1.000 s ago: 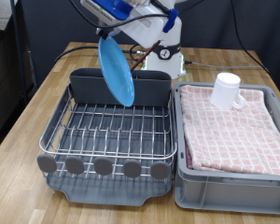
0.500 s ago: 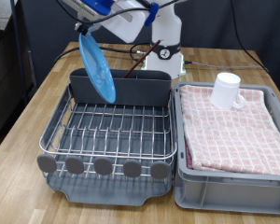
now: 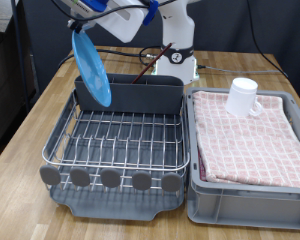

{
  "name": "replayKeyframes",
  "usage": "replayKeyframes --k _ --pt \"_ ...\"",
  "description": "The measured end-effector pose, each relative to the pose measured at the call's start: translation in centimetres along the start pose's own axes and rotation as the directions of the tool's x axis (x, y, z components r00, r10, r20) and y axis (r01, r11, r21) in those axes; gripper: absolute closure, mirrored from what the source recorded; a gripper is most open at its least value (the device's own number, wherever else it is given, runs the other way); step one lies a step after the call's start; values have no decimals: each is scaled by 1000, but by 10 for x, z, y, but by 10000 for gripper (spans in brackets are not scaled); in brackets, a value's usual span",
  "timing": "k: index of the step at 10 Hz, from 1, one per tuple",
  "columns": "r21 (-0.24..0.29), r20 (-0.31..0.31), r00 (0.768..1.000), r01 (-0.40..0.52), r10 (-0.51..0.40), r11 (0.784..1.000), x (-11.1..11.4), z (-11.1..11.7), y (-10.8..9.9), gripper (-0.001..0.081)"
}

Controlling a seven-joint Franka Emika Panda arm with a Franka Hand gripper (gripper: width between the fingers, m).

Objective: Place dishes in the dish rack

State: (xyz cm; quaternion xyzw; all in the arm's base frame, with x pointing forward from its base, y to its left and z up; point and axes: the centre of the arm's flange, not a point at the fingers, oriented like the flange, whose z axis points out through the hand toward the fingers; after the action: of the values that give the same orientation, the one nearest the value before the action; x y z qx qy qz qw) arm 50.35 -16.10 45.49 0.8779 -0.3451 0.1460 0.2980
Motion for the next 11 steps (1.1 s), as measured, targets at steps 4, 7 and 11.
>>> replayKeyframes --k 4,7,11 --pt "-58 -32 999 10 -12 998 8 6 1 791" --pt "-68 -38 999 18 -21 998 11 9 0 791" --pt "-103 -68 996 43 -50 994 12 7 1 791"
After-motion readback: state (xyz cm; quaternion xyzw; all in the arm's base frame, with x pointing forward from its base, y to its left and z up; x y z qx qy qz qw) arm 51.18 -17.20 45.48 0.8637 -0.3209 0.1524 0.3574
